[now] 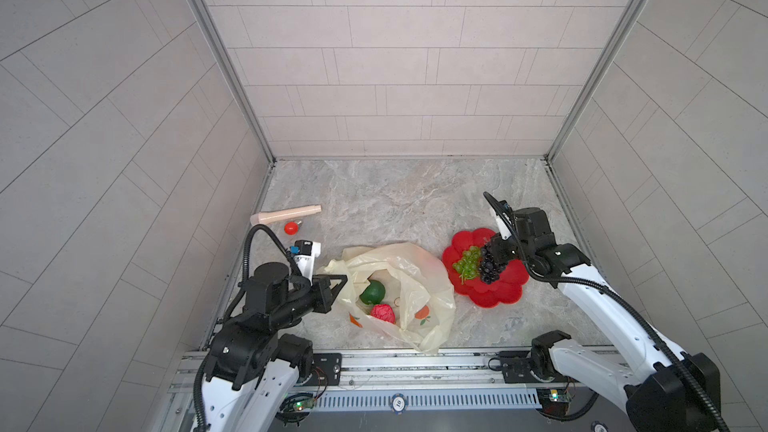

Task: Take fruits out of the plastic bag
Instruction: Place the fake fruit on the plate.

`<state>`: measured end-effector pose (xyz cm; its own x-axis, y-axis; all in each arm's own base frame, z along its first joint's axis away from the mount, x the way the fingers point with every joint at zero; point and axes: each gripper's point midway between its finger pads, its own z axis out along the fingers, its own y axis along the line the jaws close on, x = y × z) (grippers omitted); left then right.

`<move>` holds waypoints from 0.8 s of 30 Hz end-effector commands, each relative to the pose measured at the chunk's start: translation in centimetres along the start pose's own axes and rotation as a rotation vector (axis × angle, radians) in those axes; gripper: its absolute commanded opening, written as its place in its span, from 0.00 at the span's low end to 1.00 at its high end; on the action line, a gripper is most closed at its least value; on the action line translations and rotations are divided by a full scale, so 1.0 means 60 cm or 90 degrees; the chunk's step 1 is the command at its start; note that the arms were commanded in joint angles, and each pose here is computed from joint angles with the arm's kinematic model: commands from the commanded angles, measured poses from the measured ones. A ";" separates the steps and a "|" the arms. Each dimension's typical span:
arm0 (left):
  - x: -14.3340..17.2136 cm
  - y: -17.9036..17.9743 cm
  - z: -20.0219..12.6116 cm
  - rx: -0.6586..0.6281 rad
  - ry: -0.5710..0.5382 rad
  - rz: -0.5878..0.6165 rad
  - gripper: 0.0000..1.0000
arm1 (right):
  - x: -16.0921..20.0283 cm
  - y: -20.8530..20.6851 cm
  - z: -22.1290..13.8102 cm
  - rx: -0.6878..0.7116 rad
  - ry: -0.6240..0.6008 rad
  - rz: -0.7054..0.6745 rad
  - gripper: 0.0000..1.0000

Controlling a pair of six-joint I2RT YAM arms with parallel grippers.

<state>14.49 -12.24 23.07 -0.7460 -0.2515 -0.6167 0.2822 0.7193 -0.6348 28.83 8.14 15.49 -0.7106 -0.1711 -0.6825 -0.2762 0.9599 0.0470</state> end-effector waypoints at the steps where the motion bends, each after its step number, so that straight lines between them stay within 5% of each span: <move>1: -0.004 -0.006 -0.002 0.015 -0.012 0.007 0.04 | 0.019 0.014 -0.008 -0.029 0.015 0.052 0.06; 10: -0.002 -0.009 0.002 0.021 -0.002 0.007 0.04 | 0.053 0.016 0.003 -0.035 0.031 0.107 0.07; 20: -0.002 -0.010 0.000 0.024 -0.007 0.010 0.04 | 0.028 -0.036 0.035 0.078 0.041 0.106 0.08; 24: -0.004 -0.010 -0.002 0.022 -0.012 0.012 0.04 | 0.031 -0.047 0.071 0.094 0.090 0.096 0.22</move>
<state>14.34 -12.46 23.30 -0.7442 -0.2480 -0.6202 0.2976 0.7081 -0.6403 29.97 6.93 11.24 -0.8144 -0.0429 -0.5787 -0.1033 0.9921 0.0718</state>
